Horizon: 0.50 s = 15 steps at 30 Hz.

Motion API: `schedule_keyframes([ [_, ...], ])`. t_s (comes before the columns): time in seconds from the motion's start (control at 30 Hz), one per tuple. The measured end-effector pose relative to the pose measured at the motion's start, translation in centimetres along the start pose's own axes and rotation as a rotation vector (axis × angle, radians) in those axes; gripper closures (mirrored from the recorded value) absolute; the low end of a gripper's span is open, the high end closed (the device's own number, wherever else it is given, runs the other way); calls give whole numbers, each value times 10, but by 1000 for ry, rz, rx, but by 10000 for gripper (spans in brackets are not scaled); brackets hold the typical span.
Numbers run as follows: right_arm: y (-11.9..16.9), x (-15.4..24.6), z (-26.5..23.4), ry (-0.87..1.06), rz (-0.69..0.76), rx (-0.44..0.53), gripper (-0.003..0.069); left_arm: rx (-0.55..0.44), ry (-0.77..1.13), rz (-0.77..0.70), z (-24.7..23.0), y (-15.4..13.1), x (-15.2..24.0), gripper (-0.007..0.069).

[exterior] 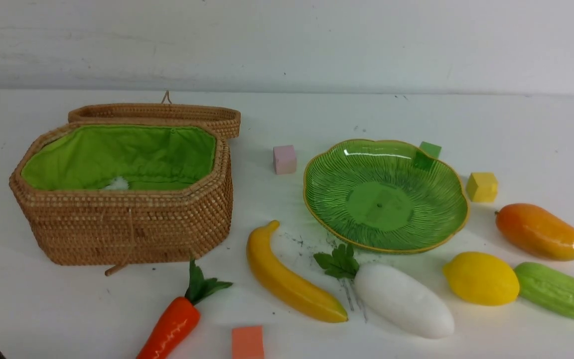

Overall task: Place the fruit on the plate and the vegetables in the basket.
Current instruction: Use the left arm to grab a carrot and put it into the left basket

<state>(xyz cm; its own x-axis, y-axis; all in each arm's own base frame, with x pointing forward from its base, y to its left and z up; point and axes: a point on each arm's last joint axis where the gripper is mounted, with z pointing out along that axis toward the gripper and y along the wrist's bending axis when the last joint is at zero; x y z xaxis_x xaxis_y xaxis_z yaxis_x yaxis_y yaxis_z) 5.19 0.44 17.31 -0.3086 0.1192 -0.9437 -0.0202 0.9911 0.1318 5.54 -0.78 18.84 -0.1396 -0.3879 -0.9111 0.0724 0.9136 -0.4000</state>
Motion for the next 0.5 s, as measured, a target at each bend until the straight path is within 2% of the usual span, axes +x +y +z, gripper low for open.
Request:
schedule_keyframes([
  [0.07,0,0,0,0,0,-1,418,46,-68,-281,0,-3,-7,387],
  [0.2,-1,0,0,-2,-33,8,418,89,-155,-529,-1,-4,-15,387],
  [0.23,-1,0,0,-3,-40,10,418,90,-160,-538,-1,-4,-16,387],
  [0.3,-4,0,0,-4,-175,44,418,105,-218,-598,-3,-3,-21,387],
  [0.4,-7,-1,0,-6,-300,81,418,116,-230,-624,-4,-5,-25,398],
  [0.5,-9,-2,0,-16,-369,106,418,150,-181,-579,-10,-18,-41,470],
])
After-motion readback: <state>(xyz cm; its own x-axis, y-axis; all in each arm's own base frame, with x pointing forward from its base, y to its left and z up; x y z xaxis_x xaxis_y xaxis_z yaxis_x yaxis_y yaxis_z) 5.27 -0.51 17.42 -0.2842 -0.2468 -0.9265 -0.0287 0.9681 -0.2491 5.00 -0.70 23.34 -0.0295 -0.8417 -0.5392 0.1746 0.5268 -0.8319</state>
